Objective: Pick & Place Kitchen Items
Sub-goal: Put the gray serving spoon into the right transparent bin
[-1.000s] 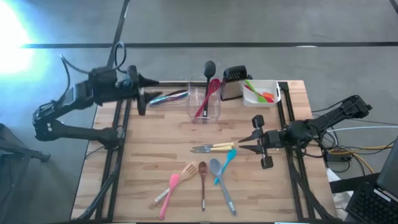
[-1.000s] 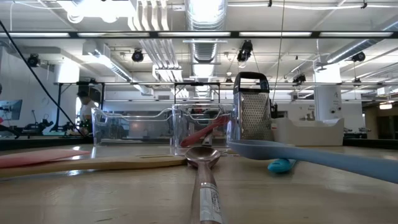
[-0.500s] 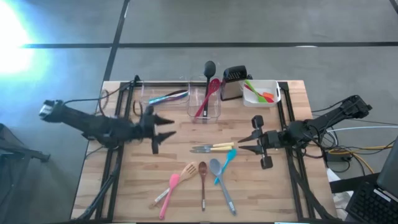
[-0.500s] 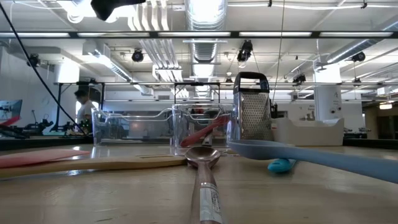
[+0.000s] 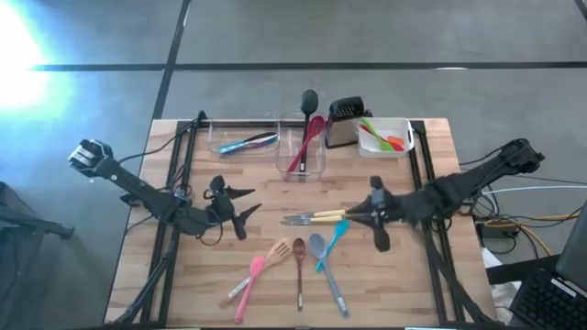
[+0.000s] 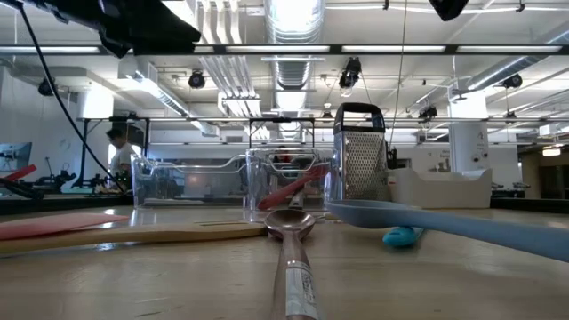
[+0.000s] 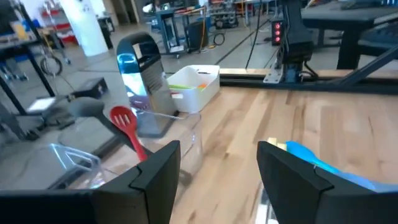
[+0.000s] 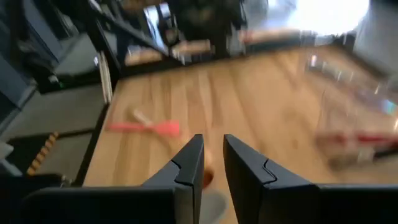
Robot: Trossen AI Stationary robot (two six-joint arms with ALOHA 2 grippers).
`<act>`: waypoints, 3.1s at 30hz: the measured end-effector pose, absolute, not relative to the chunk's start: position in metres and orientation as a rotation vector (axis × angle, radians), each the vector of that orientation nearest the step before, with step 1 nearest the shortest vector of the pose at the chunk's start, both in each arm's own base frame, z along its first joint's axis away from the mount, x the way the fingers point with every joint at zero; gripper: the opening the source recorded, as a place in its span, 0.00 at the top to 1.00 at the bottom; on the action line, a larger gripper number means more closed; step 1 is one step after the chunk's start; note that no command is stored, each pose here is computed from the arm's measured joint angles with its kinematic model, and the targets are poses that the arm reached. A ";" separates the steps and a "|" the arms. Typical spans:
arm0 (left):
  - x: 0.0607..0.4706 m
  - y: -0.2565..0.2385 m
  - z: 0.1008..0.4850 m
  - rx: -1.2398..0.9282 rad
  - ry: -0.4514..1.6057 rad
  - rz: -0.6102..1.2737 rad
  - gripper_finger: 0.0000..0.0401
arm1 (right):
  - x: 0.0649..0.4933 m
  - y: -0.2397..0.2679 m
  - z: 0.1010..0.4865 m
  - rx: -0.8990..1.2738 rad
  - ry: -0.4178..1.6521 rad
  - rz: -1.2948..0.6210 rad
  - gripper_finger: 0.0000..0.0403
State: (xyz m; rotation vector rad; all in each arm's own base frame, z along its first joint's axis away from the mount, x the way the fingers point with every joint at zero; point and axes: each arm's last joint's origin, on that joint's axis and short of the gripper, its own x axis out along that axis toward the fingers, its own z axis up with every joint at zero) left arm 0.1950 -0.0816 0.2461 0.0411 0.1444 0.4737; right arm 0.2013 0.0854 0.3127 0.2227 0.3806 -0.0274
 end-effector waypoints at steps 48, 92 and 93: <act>0.177 -0.075 0.255 0.080 0.102 0.319 0.46 | 0.296 0.196 0.157 0.650 0.972 -0.480 0.55; 0.177 -0.075 0.254 0.085 0.109 0.320 0.46 | 0.285 0.156 0.237 0.324 0.553 -0.578 0.93; 0.177 -0.075 0.254 0.084 0.109 0.320 0.46 | 0.286 0.150 0.243 0.297 0.516 -0.601 0.93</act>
